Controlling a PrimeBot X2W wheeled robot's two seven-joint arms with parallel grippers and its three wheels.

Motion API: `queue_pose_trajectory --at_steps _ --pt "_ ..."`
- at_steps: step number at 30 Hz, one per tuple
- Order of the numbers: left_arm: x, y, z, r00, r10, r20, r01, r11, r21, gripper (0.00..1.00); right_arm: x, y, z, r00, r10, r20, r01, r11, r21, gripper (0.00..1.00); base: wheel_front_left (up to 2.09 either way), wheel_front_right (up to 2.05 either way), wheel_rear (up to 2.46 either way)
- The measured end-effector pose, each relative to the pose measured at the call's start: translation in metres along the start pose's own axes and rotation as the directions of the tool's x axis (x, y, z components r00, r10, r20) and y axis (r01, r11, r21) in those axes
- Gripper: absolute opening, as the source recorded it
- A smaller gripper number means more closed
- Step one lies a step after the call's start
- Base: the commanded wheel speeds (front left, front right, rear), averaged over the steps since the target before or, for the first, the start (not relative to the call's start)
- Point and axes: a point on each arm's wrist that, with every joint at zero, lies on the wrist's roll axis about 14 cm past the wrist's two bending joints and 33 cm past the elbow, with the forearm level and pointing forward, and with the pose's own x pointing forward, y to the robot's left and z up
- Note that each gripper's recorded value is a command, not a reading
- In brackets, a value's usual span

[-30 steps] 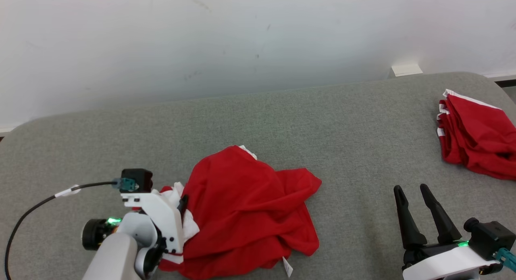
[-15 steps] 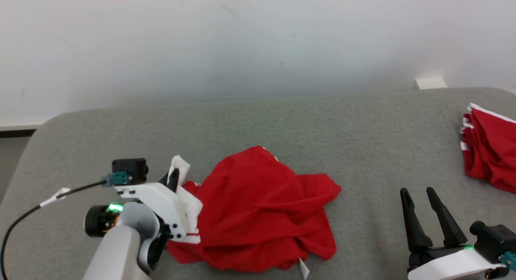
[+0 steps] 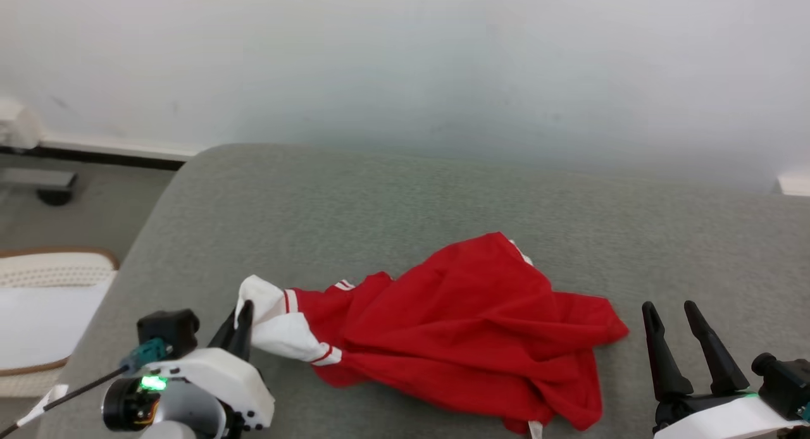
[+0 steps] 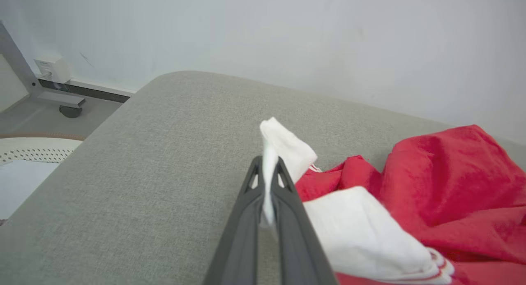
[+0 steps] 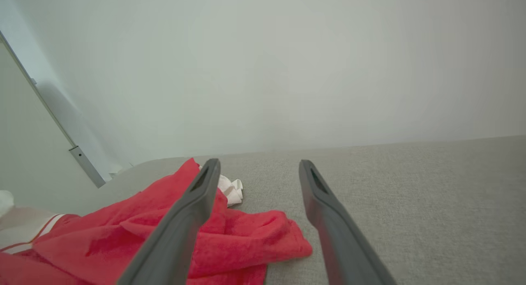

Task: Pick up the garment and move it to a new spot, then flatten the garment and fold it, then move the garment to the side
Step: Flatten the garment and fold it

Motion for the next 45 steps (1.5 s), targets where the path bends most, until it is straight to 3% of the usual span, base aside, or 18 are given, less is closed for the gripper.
queue_pose_trajectory --at_steps 9,10,11,12,13,21,26,30,40,45 --pt "-0.035 0.042 -0.042 0.993 0.100 -0.059 -0.100 0.995 -0.003 0.00 0.014 0.030 -0.008 0.995 0.092 -0.034 -0.093 0.996 -0.010 1.00 0.00 0.00 0.00" --pt "-0.037 0.044 -0.046 0.992 0.108 -0.060 -0.109 0.994 -0.008 0.14 0.014 0.031 -0.009 0.995 0.094 -0.038 -0.094 0.995 -0.011 1.00 0.00 0.00 0.00" --pt "-0.038 0.044 -0.052 0.992 0.107 -0.071 -0.108 0.994 -0.012 0.36 0.014 0.032 -0.010 0.995 0.095 -0.042 -0.096 0.995 -0.011 1.00 0.00 0.00 0.00" --pt "-0.040 0.043 -0.058 0.991 0.102 -0.086 -0.103 0.995 -0.010 0.85 0.013 0.032 -0.010 0.994 0.096 -0.044 -0.097 0.995 -0.012 1.00 0.00 0.00 0.00" --pt "-0.041 0.043 -0.061 0.991 0.102 -0.086 -0.104 0.995 -0.014 1.00 0.012 0.032 -0.011 0.994 0.095 -0.047 -0.096 0.995 -0.012 1.00 0.00 0.00 0.00" --pt "-0.035 0.042 -0.041 0.995 0.102 0.019 -0.102 0.995 -0.018 1.00 0.008 0.028 -0.009 0.995 0.086 -0.050 -0.088 0.996 -0.021 1.00 0.00 0.00 0.00" --pt "-0.030 0.017 -0.013 0.988 0.041 0.146 -0.038 0.999 -0.019 1.00 0.002 0.022 -0.007 0.997 0.067 -0.047 -0.068 0.997 -0.028 1.00 0.00 0.00 0.00" --pt "-0.028 -0.009 0.008 0.972 -0.043 0.233 0.034 0.999 0.042 1.00 0.000 0.014 -0.005 0.998 0.044 -0.035 -0.045 0.998 -0.038 1.00 0.00 0.00 0.00" --pt "-0.021 -0.039 0.002 0.966 -0.118 0.230 0.110 0.993 0.048 1.00 -0.009 -0.001 -0.014 0.997 0.001 -0.077 -0.007 0.997 -0.074 1.00 0.00 0.00 0.00" --pt "-0.017 -0.040 0.001 0.967 -0.113 0.228 0.107 0.994 0.037 1.00 -0.007 -0.003 -0.040 0.977 0.001 -0.214 -0.015 0.998 -0.062 1.00 0.00 0.00 0.00"
